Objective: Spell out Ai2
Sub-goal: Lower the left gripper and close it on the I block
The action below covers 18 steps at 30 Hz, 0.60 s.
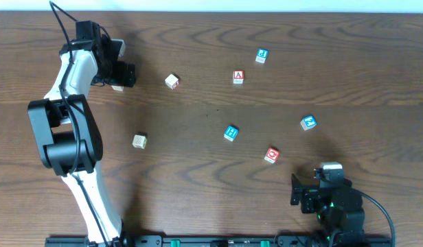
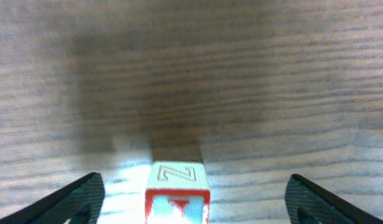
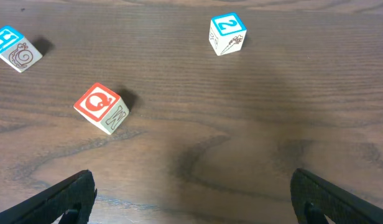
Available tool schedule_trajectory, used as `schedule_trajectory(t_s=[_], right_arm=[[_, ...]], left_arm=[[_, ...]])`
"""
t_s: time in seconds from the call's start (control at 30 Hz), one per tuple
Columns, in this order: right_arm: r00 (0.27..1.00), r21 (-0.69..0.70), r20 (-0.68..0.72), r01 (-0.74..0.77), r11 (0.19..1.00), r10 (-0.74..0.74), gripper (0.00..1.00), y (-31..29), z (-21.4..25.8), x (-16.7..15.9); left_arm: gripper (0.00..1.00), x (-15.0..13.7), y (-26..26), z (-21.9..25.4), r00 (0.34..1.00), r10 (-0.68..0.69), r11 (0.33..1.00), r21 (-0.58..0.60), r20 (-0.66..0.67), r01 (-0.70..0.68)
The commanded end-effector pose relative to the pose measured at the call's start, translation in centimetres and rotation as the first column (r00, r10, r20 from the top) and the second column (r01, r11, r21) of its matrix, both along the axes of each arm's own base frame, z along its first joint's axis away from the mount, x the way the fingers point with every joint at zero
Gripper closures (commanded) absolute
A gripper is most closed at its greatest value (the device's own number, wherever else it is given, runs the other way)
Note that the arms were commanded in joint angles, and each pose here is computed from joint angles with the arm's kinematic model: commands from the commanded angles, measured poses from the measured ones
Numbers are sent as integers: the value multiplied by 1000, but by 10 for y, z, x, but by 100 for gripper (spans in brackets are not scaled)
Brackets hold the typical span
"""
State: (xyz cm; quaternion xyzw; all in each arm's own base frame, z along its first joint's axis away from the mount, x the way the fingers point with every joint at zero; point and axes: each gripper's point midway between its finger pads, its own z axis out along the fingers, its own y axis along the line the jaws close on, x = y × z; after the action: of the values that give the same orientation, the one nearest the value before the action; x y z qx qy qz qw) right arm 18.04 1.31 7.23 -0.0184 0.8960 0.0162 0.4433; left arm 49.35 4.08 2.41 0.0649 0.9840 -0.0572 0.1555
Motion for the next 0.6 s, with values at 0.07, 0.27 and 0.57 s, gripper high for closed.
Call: schedule_trajectory(t_s=[0.07,0.27,0.57], right_arm=[[1000,-5,-9,1,1000,-1,1,-1,-5,-1],[1000,-5,-9,1,1000,-1,1,-1,-5,-1],[1000,-5,-9,1,1000,-1,1,-1,-5,-1]], left_arm=[[15,-9,-3,-15,999,-9,1000,-11,-45,8],[26,-19,-3,-27,997,-20,1000,-5,-74,20],[36,-21,3,-33,997,-42,998,39,-72,45]])
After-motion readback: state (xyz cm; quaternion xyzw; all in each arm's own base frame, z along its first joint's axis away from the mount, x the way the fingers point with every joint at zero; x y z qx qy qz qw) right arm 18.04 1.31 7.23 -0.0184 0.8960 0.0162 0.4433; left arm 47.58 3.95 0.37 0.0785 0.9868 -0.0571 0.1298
